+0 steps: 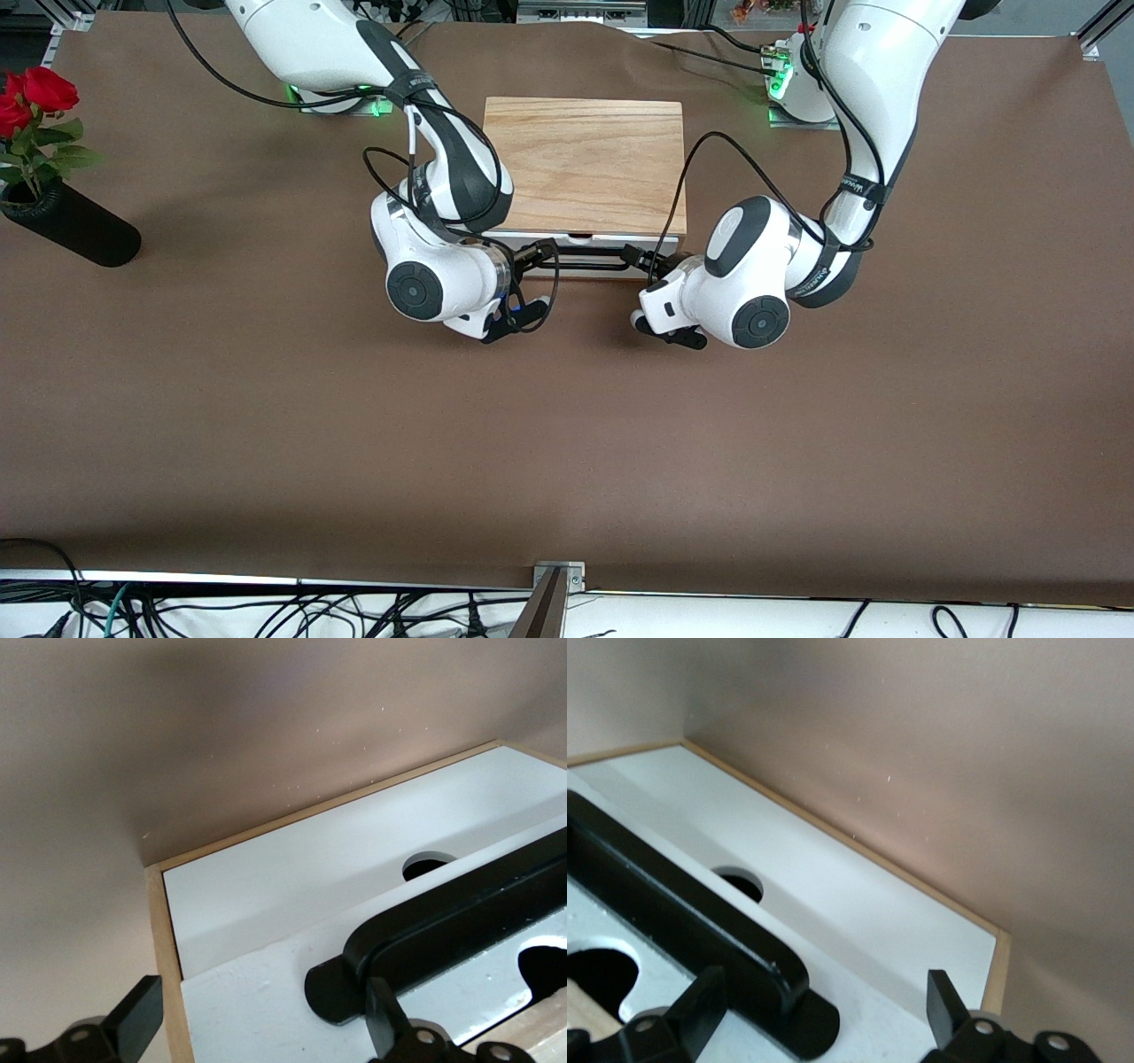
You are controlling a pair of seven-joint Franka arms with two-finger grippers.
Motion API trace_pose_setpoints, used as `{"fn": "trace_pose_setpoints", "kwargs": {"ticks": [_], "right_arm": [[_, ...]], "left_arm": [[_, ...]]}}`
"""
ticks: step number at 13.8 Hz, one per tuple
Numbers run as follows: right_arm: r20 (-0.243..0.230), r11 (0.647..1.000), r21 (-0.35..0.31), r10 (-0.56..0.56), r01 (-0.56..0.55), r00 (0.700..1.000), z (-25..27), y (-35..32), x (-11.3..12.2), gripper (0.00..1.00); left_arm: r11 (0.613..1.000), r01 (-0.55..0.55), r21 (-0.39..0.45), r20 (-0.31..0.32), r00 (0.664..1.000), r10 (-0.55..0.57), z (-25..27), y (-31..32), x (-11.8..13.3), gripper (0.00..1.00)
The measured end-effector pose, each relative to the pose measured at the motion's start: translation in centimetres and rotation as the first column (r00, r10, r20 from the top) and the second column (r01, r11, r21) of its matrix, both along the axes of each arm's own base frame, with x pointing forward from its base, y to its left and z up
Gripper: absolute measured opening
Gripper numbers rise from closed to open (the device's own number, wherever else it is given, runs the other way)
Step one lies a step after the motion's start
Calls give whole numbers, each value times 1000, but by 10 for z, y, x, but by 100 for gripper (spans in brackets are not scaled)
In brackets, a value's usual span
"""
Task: Close drawer with both arms simultaneously
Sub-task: 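Push the drawer front into the cabinet with both grippers together, then draw the left gripper back from the drawer while the right gripper pushes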
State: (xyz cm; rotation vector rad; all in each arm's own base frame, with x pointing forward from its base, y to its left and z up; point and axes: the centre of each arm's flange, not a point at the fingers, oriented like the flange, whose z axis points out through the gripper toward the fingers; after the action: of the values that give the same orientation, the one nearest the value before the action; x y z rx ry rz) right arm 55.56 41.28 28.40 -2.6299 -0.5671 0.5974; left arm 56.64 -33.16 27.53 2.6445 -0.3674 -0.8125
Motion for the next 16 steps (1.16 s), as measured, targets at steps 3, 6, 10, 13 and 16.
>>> {"fn": "trace_pose_setpoints", "kwargs": {"ticks": [3, 6, 10, 13, 16], "right_arm": [[-15, 1000, -5, 12, -12, 1000, 0, 2, -4, 100], [-14, 1000, -4, 15, -15, 1000, 0, 4, -5, 100], [-11, 1000, -5, 25, -25, 1000, -1, 10, -9, 100], [14, 999, 16, 37, -38, 999, 17, 18, -5, 100], [64, 998, 49, 43, -46, 997, 45, 29, 2, 100]], "left_arm": [[1000, 7, 3, -15, 1000, -7, -2, 2, -2, 100], [1000, -1, 1, -13, 1000, 1, 0, 9, 2, 100], [999, -43, 1, 72, 996, 43, 40, 46, 29, 100], [997, -53, 54, 232, 972, 39, 110, 86, 50, 100], [990, -64, 126, 382, 924, 11, 178, 117, 60, 100]]}}
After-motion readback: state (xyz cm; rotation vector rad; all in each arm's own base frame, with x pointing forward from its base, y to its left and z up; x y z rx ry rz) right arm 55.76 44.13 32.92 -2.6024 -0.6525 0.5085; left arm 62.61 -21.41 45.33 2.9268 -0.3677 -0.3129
